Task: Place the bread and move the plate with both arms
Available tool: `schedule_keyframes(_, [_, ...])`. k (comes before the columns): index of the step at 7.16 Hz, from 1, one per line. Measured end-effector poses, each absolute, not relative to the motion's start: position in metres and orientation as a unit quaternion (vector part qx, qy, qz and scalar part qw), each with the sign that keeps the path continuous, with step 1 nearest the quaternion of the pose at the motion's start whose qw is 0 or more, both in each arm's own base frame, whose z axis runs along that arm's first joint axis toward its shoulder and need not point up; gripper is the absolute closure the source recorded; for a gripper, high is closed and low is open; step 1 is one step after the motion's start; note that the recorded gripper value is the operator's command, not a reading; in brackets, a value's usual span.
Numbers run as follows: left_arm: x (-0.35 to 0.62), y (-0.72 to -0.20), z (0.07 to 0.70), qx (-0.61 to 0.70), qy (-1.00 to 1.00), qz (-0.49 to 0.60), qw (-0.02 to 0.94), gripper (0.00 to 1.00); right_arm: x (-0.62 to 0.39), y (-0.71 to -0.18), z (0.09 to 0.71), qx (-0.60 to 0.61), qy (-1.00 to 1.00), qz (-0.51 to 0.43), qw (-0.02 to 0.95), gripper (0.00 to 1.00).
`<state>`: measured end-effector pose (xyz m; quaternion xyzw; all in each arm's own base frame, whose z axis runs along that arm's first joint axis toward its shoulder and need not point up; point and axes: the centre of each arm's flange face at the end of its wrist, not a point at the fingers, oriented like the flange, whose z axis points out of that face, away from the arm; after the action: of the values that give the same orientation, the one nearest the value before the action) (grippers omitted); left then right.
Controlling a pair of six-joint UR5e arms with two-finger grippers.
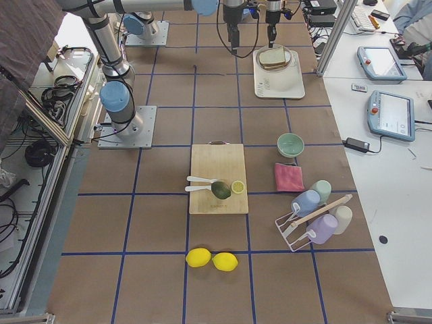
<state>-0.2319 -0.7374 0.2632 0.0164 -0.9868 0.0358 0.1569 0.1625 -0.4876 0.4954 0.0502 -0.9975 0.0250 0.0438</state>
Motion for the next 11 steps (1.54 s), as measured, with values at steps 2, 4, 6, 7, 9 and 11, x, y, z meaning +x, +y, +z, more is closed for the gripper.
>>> schedule_keyframes(2, [-0.235,-0.761,0.237,0.021,-0.986,0.033,0.162,1.00,0.163,-0.488,0.494,0.050,-0.997,0.024,0.044,0.00])
schedule_keyframes(4, [-0.238,-0.766,0.217,0.022,-0.986,0.024,0.162,0.01,0.163,-0.488,0.494,0.050,-0.998,0.023,0.044,0.00])
schedule_keyframes(6, [-0.240,-0.764,0.217,0.021,-0.986,0.021,0.161,0.00,0.163,-0.488,0.493,0.050,-0.998,0.021,0.044,0.00])
schedule_keyframes(7, [-0.241,-0.762,0.224,0.019,-0.987,0.023,0.160,0.00,0.163,-0.488,0.493,0.050,-0.998,0.021,0.044,0.00])
schedule_keyframes(9, [-0.231,-0.751,0.259,0.025,-0.989,0.005,0.143,0.00,0.162,-0.488,0.492,0.050,-0.997,0.020,0.046,0.00])
schedule_keyframes(11, [-0.203,-0.731,0.315,0.034,-0.993,-0.010,0.113,0.00,0.162,-0.488,0.492,0.050,-0.997,0.020,0.048,0.00])
